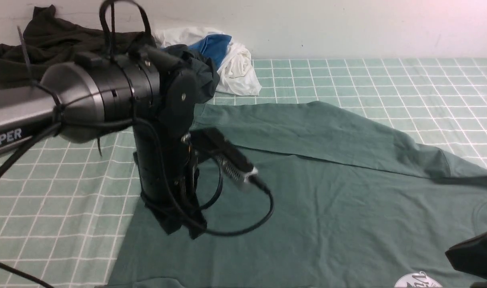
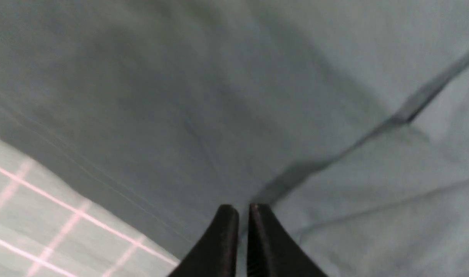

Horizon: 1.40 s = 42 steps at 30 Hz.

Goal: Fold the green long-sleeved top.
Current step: Use the left arm to clamp the cuff closest to it, then use the left arm to drag and place the cuff at the centered position on the left edge of the fabric

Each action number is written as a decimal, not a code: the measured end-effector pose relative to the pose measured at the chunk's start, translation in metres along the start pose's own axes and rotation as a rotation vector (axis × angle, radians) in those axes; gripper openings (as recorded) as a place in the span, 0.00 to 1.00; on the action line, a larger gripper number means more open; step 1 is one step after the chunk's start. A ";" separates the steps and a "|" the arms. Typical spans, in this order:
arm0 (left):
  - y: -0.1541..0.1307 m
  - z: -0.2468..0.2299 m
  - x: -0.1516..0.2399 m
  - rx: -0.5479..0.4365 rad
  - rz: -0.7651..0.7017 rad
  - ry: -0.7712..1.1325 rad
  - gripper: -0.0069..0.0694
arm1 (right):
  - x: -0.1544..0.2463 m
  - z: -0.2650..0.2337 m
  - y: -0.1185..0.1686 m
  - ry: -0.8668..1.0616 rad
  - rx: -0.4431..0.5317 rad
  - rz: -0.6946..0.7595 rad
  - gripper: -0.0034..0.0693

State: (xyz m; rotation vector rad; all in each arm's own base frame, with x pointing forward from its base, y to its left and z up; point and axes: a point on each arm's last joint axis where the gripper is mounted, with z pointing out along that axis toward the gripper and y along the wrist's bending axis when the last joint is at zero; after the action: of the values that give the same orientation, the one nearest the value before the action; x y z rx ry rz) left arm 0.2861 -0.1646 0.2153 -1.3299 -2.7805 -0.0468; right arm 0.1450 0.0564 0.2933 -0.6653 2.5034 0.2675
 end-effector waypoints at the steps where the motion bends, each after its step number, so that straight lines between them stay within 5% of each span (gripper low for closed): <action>1: -0.004 0.011 0.008 0.018 0.014 0.043 0.16 | 0.000 0.000 0.000 0.000 0.000 0.000 0.03; 4: -0.010 0.024 0.025 0.040 0.040 0.096 0.25 | 0.000 0.000 0.000 0.000 0.001 -0.001 0.03; 10: -0.020 0.045 0.050 0.020 0.092 0.038 0.57 | -0.003 0.000 -0.001 -0.038 0.015 -0.001 0.03; 17: -0.019 0.063 0.048 -0.023 0.105 -0.042 0.70 | -0.004 0.000 -0.002 -0.046 0.019 -0.002 0.03; 21: -0.018 0.063 0.046 -0.032 0.104 -0.057 0.58 | -0.004 0.000 -0.002 -0.047 0.019 -0.002 0.03; 25: -0.019 0.064 0.046 -0.024 0.097 -0.058 0.28 | -0.004 0.000 -0.002 -0.047 0.019 -0.002 0.03; 29: -0.019 0.058 0.043 -0.011 0.087 -0.054 0.12 | -0.004 0.000 -0.002 -0.047 0.019 -0.002 0.03; 42: 0.022 -0.077 -0.034 -0.168 0.082 -0.279 0.12 | -0.003 0.000 -0.005 -0.038 0.060 0.024 0.03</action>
State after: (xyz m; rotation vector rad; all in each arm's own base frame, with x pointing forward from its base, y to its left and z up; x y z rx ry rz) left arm 0.3275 -0.1811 0.2898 -1.6032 -3.0023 -0.1008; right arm 0.1502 0.0530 0.2950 -0.6007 2.4746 0.2112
